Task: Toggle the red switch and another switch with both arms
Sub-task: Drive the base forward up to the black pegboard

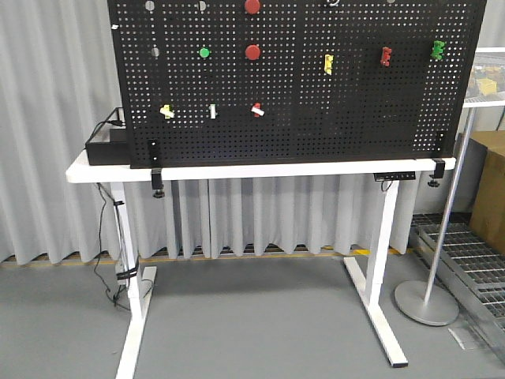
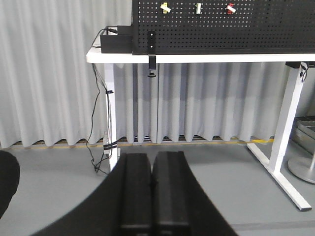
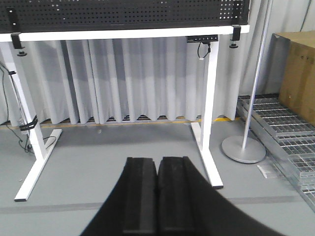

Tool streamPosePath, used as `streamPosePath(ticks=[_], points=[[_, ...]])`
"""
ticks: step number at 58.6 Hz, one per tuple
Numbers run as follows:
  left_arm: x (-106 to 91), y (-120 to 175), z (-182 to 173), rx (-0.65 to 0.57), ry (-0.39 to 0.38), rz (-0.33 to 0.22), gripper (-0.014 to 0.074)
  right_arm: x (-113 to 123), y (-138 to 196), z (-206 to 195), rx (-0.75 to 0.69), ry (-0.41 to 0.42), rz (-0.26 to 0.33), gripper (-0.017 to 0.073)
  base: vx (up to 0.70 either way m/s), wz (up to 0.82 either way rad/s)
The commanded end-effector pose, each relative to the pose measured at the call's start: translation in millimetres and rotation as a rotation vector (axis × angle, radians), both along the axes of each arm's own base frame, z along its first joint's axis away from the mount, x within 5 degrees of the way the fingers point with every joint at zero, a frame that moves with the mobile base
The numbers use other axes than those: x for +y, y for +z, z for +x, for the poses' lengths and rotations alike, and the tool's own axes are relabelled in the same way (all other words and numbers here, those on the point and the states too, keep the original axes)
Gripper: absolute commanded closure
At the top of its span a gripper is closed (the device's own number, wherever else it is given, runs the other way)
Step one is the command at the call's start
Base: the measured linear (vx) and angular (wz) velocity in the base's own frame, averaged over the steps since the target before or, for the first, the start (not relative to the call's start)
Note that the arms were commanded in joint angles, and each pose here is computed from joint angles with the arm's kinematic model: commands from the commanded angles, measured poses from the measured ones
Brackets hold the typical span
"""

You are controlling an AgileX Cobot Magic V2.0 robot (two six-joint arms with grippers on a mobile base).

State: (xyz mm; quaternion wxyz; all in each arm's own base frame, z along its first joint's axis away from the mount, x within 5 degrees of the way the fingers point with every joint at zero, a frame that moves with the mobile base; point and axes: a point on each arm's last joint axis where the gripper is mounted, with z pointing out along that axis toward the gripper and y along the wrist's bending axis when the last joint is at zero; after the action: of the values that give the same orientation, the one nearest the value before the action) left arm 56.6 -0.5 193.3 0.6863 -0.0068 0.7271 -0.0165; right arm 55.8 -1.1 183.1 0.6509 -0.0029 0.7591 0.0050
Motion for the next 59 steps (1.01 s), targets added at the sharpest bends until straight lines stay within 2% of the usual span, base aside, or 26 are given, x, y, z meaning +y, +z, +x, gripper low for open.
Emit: streamPosePath(ticks=[1,25,59], points=[[-0.5,0.5,0.3,-0.062,-0.006,-0.018,0.0591,1.2,5.9,0.5,-0.082,0.014,-0.020,0.0566,0.19,-0.05],[-0.5,0.5,0.3,-0.062,-0.006,-0.018,0.0591,1.2,5.9,0.5,-0.082,0.014,-0.020,0.0566,0.26,-0.04],[-0.5,0.5,0.3,-0.062,-0.006,-0.018,0.0591,1.2,5.9,0.5,-0.081,0.014,-0.020,0.0566,0.38,-0.01]])
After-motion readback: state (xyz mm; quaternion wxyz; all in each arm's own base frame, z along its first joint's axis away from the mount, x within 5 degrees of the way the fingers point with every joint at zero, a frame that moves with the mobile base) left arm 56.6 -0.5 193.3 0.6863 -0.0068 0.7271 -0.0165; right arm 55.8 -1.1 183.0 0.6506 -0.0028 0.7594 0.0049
